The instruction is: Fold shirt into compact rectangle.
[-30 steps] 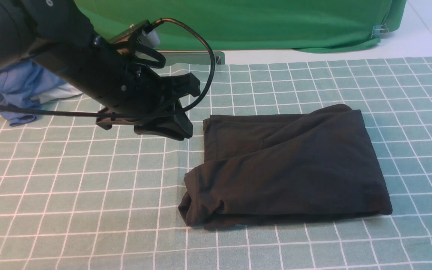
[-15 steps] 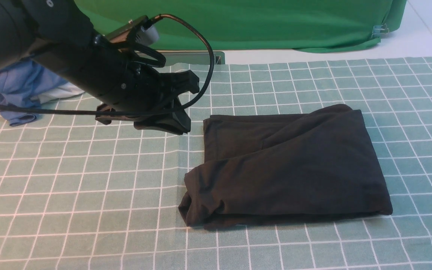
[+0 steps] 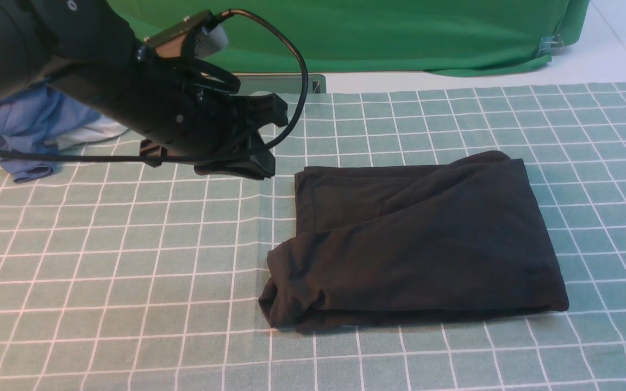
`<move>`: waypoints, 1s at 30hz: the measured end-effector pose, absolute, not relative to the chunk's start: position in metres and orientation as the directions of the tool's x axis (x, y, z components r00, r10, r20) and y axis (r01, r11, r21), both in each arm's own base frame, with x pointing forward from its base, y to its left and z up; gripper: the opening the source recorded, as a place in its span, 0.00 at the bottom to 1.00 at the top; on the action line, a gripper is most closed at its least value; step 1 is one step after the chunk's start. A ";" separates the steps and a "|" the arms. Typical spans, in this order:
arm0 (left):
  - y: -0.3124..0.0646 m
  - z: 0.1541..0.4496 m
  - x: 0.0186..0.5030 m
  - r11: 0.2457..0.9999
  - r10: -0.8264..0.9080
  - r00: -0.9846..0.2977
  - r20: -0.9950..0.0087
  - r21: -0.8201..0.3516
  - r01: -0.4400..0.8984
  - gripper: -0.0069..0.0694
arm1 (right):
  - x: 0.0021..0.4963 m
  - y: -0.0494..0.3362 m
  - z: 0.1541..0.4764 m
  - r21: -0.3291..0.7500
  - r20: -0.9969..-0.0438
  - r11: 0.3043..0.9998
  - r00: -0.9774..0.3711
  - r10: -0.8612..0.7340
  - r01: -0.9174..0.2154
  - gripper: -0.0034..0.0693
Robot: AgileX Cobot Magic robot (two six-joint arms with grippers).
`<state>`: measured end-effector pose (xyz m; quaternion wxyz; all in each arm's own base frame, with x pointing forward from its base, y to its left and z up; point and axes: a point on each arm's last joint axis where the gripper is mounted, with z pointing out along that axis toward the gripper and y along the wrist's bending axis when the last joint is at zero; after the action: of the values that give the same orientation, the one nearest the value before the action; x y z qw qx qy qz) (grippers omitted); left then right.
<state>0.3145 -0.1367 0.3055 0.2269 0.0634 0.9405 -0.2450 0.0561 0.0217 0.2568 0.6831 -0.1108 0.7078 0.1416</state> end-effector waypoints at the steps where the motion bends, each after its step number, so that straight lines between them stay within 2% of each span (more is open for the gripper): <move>1: -0.137 0.306 0.315 0.872 0.006 -0.885 -0.465 -0.431 0.233 0.13 | 0.056 0.022 0.257 0.049 -0.998 0.935 -0.041 0.037 -0.350 0.10; 13: -0.136 0.307 0.318 0.873 -0.001 -0.872 -0.490 -0.425 0.238 0.13 | 0.057 0.022 0.247 0.039 -0.998 0.937 -0.053 0.022 -0.346 0.14; 15: -0.136 0.307 0.318 0.874 0.000 -0.871 -0.491 -0.423 0.238 0.13 | 0.057 0.020 0.235 -0.010 -0.998 0.944 -0.051 -0.029 -0.331 0.15; 20: -0.135 0.306 0.318 0.883 0.015 -0.866 -0.500 -0.400 0.246 0.13 | 0.058 0.014 0.199 -0.085 -0.988 0.965 -0.105 -0.114 -0.249 0.16; 28: -0.132 0.307 0.317 0.895 0.044 -0.859 -0.510 -0.362 0.261 0.13 | 0.056 0.002 0.189 -0.092 -0.983 0.994 -0.154 -0.100 -0.063 0.20; 30: -0.131 0.310 0.314 0.894 0.051 -0.858 -0.511 -0.359 0.267 0.13 | 0.056 0.001 0.189 -0.092 -0.983 0.995 -0.157 -0.099 -0.046 0.20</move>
<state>0.3140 -0.1312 0.3104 0.2524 0.0844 0.9399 -0.2138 0.0556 0.0013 0.1890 0.6476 -0.0476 0.7602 -0.0203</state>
